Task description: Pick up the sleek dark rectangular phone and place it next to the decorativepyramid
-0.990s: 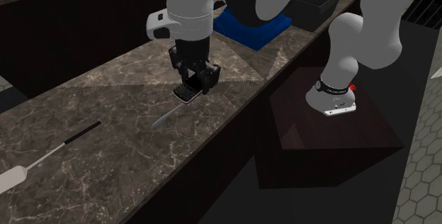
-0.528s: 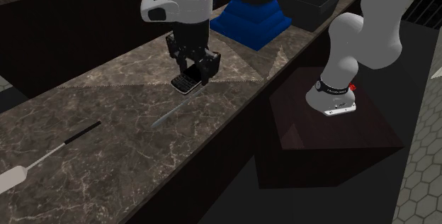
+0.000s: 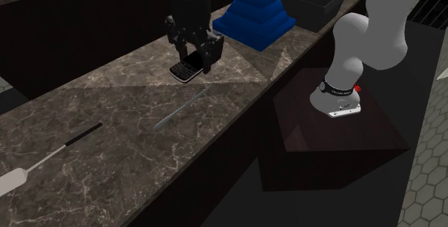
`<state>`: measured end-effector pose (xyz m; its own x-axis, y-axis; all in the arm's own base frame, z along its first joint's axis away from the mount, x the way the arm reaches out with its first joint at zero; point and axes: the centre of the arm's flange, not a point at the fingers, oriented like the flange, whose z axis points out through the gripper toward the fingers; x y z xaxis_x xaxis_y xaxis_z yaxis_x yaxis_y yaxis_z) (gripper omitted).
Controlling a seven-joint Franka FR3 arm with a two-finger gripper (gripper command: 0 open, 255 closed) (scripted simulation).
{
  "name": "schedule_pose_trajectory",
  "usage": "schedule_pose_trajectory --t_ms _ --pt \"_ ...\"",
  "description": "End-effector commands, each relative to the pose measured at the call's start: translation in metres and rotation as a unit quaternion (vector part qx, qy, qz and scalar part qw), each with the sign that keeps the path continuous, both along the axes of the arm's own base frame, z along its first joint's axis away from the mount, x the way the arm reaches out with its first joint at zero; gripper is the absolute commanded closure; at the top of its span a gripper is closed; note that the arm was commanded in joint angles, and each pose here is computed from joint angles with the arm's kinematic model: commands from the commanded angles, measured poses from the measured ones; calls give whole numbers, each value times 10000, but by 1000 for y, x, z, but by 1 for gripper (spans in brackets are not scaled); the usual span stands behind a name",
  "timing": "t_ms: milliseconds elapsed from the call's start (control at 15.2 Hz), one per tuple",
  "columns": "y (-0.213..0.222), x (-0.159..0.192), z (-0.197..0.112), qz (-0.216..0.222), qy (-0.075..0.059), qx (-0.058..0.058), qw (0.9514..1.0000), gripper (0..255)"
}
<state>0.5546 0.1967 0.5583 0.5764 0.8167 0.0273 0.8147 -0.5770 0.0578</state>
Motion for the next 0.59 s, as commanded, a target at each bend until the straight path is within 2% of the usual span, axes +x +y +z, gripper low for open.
schedule_pose_trajectory --t_ms 0,528 --pt "0 1 10 0 2 -1 10000 255" --pt "0 1 52 0 2 -1 10000 255"
